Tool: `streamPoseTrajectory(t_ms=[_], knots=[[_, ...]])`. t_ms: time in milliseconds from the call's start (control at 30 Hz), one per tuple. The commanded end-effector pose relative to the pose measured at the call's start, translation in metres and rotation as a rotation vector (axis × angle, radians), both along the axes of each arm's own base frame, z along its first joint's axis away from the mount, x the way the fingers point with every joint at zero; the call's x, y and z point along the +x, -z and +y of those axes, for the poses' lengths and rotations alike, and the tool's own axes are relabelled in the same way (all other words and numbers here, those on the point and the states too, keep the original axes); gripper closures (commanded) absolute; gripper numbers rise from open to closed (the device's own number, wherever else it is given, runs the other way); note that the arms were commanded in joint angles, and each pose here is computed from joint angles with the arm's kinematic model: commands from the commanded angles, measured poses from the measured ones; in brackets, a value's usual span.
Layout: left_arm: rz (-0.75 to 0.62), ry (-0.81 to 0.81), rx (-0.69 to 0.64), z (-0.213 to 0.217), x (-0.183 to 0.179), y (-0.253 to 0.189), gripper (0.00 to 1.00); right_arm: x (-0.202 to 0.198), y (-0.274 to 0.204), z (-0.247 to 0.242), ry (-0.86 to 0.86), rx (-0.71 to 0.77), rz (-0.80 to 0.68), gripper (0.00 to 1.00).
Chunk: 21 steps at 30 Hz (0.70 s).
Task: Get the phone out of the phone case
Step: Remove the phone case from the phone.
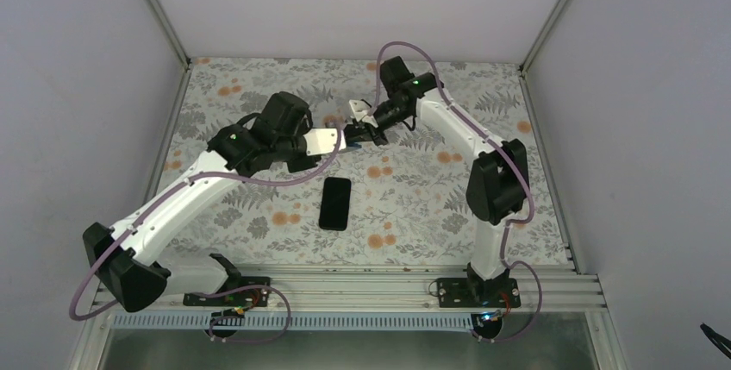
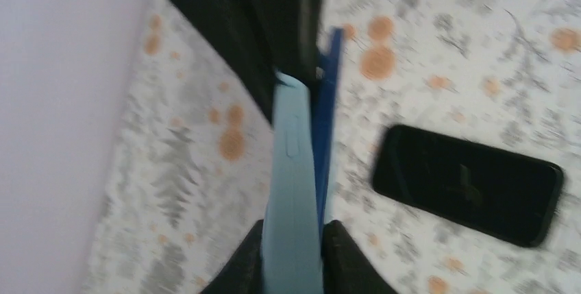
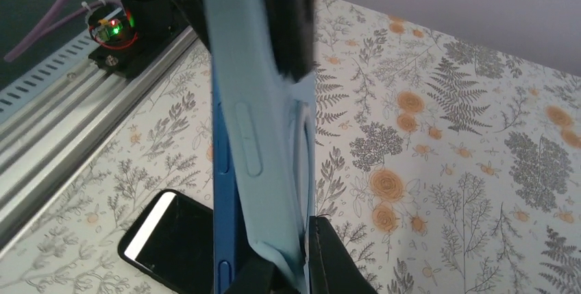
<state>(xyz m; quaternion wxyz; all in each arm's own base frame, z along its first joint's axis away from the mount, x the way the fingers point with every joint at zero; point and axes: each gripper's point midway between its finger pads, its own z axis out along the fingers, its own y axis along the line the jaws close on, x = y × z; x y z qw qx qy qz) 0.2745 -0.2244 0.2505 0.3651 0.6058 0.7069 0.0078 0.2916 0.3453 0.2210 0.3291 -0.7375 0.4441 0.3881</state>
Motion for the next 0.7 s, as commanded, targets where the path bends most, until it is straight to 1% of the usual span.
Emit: streamPoseTrajectory(t_ms=[0,33,67,133,267,367,433,500,600,667], knots=[[-0.734,0.024,-0.504,-0.033,0.044,-0.21,0.75,-0.075,-0.044,0.018,-0.089,0.064,0.326,0.97],[-0.722,0.034,-0.484,-0.032,0.042,-0.206,0.68,-0.065,-0.043,0.015,-0.055,0.067,0.311,0.97],[-0.707,0.038,-0.468,-0.031,0.04,-0.203,0.63,-0.054,-0.044,0.011,-0.018,0.067,0.307,0.97],[-0.677,0.033,-0.434,-0.027,0.038,-0.196,0.59,-0.035,-0.043,0.004,0.056,0.064,0.296,0.97],[-0.681,0.016,-0.411,-0.015,0.029,-0.19,0.55,0.017,-0.036,-0.016,0.252,0.033,0.362,0.97],[-0.695,0.011,-0.403,-0.008,0.024,-0.184,0.49,0.05,-0.022,-0.023,0.393,-0.034,0.393,0.97],[-0.704,0.0,-0.412,-0.005,0.022,-0.187,0.41,0.062,-0.024,-0.025,0.451,-0.05,0.389,0.97],[-0.717,-0.016,-0.416,-0.003,0.024,-0.189,0.35,0.076,-0.031,-0.027,0.513,-0.04,0.408,0.97],[-0.734,-0.052,-0.413,-0.004,0.034,-0.182,0.29,0.094,-0.052,-0.034,0.568,0.021,0.416,0.97],[-0.732,-0.085,-0.401,-0.008,0.045,-0.17,0.28,0.109,-0.069,-0.041,0.605,0.073,0.431,0.97]])
